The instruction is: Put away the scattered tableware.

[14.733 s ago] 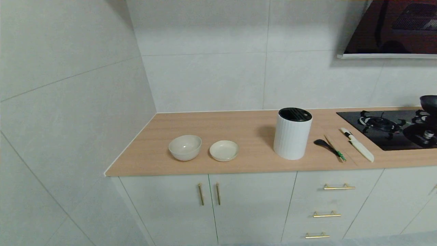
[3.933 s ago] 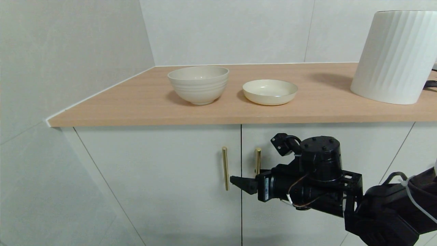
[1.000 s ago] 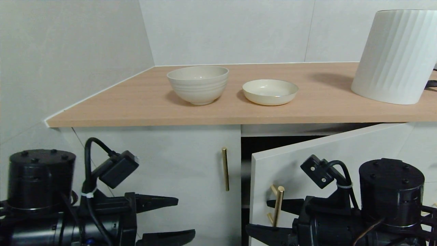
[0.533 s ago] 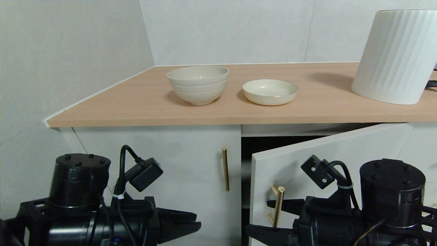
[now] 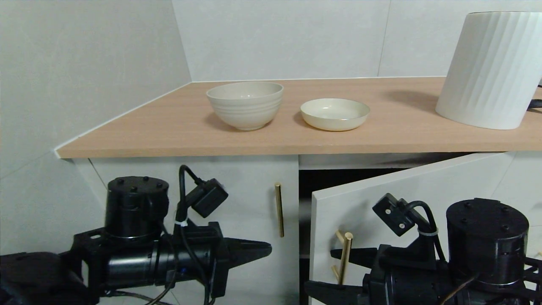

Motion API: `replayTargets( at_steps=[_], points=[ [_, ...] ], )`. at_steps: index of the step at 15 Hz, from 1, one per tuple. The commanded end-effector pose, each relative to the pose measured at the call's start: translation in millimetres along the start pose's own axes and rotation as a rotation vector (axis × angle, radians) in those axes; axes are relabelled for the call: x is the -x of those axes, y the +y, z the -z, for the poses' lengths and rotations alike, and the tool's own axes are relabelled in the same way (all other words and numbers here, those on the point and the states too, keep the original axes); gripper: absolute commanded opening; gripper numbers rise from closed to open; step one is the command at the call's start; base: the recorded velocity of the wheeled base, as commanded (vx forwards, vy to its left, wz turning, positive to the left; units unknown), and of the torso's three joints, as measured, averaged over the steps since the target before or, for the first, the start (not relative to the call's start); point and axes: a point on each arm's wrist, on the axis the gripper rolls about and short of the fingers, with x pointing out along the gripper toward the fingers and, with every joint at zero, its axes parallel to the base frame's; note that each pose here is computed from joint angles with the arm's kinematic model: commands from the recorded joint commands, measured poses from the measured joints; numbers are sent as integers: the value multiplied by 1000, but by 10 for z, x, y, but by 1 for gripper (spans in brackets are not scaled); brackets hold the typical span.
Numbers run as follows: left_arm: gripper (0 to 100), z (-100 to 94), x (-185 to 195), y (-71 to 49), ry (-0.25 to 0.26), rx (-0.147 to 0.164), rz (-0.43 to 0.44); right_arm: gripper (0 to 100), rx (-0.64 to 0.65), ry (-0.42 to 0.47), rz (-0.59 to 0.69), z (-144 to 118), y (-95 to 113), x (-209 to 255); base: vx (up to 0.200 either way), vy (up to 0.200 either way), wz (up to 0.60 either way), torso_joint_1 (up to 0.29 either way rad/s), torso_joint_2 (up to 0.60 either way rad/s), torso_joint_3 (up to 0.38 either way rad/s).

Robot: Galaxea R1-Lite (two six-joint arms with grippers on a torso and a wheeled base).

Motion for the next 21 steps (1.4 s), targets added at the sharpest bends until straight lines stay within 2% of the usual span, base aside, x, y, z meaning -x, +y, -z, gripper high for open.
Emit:
replayTargets(
  at_steps=[1, 4, 5, 7, 8, 9, 13, 18, 21],
  points=[
    [0, -59, -494, 129, 17, -22, 35, 100, 5, -9, -10, -17, 22, 19, 0, 0, 0, 0, 0, 0],
    [0, 56, -770, 155, 33, -46, 7, 100, 3, -9, -10, -17, 22, 19, 0, 0, 0, 0, 0, 0],
    [0, 51, -823, 167, 5, -62, -3, 100, 3, -11, -9, -21, 21, 23, 0, 0, 0, 0, 0, 0],
    [0, 46, -849, 189, -11, -66, -35, 100, 2, -12, -8, -21, 21, 23, 0, 0, 0, 0, 0, 0],
    [0, 4, -895, 214, -38, -77, -49, 100, 1, -9, -7, -15, 17, 21, 0, 0, 0, 0, 0, 0],
    [0, -4, -893, 207, -60, -79, -49, 100, 1, -11, -7, -17, 19, 24, 0, 0, 0, 0, 0, 0],
    [0, -35, -947, 82, -124, -45, 6, 100, 8, -30, 7, -25, 2, 135, 0, 0, 0, 0, 0, 0],
    [0, 66, -1120, 68, -144, -67, 34, 100, 2, -52, 72, -34, -106, 220, 0, 0, 0, 0, 0, 0],
    [0, 66, -1092, 36, -153, -73, 37, 100, 99, -46, 148, 34, -243, 392, 0, 0, 0, 0, 0, 0]
  ],
)
